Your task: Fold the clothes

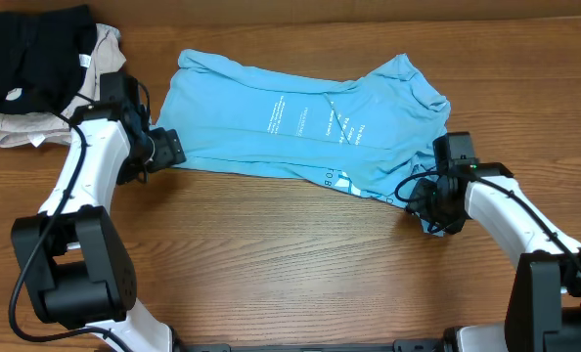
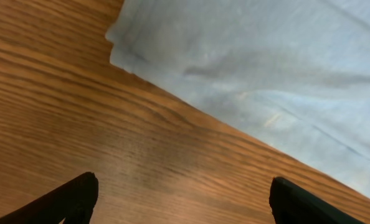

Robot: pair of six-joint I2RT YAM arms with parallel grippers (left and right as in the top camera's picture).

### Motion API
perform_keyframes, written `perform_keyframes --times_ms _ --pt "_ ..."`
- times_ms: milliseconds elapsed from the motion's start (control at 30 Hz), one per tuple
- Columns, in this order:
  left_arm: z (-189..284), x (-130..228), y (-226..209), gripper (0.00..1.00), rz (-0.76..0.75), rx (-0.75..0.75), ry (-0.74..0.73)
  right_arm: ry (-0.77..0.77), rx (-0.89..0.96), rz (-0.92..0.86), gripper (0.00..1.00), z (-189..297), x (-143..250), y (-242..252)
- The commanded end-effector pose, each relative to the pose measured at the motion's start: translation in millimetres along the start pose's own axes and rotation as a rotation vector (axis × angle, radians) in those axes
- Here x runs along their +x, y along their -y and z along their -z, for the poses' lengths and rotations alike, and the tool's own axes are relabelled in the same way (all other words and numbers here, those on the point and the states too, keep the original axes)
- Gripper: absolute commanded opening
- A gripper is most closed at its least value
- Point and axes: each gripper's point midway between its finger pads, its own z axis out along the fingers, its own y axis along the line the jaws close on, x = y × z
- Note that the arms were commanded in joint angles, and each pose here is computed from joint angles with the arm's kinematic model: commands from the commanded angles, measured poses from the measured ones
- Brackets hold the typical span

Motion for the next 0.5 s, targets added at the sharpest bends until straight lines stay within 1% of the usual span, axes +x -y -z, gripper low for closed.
perform_keyframes --times_ms 0,167,300,467 --pt "-11 5 -8 0.9 -0.019 -0.039 0.006 0.062 0.033 -0.045 0.58 0 -13 5" --pt "-13 -6 -10 0.9 -0.021 -0.053 0.058 0.102 0.075 -0.052 0.57 -3 -22 11" --pt "-12 -16 -8 0.88 -0.019 -0.046 0.097 0.058 0.112 -0.079 0.57 -15 -18 24" --pt "-12 -16 -8 0.89 -0.02 -0.047 0.096 -0.027 0.172 -0.193 0.57 -20 -11 60"
